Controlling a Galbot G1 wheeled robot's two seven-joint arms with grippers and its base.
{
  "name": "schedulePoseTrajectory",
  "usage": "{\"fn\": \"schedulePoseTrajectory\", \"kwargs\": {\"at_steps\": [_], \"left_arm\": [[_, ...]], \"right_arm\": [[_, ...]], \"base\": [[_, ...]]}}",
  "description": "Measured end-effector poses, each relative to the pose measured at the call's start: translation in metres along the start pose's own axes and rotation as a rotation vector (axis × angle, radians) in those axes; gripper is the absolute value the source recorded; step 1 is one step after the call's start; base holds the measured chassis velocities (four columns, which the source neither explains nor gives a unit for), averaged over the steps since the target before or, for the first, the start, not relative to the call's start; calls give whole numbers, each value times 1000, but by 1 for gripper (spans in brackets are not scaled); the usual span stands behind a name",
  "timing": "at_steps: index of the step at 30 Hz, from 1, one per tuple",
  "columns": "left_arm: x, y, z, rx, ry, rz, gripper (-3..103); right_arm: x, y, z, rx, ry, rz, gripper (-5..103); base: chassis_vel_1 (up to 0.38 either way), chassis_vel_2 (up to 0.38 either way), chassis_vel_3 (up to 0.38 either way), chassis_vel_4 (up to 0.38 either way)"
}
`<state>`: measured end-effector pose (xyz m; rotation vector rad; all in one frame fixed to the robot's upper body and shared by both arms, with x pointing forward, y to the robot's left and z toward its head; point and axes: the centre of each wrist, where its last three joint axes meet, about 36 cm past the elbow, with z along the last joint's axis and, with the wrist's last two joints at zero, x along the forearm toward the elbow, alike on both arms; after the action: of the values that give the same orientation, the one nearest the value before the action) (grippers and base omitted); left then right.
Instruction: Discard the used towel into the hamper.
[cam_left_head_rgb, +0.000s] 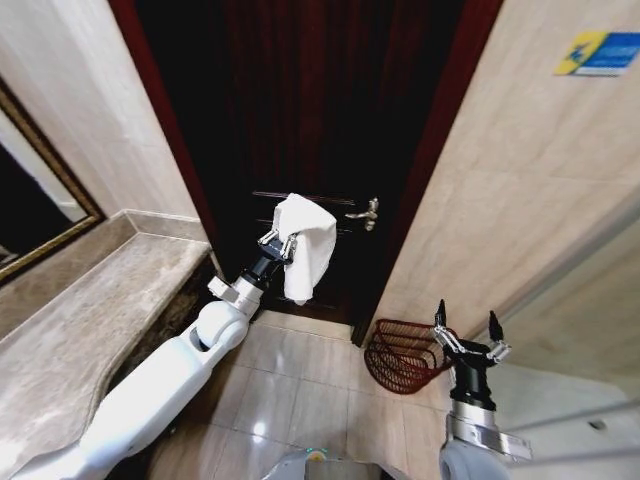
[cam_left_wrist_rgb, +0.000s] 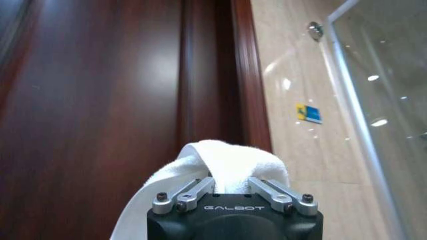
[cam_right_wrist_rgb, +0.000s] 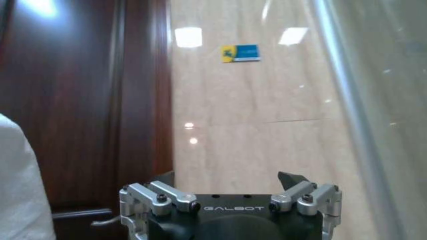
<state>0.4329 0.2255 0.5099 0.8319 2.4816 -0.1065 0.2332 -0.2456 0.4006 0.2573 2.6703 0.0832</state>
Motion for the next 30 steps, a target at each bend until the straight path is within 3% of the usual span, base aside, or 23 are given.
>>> {"fn": "schedulePoseTrajectory", "kwargs": {"at_steps": [21,30], "left_arm": [[-11,-6,15,30,12,11,7],[-26,-10,38,56,31,6,7]], "right_arm": [[0,-8,3,19,7,8,100],[2,-11,5,31,17,22,100]], "base": [[-123,-115,-118,-123],[-117,-126,-125,-119]]}}
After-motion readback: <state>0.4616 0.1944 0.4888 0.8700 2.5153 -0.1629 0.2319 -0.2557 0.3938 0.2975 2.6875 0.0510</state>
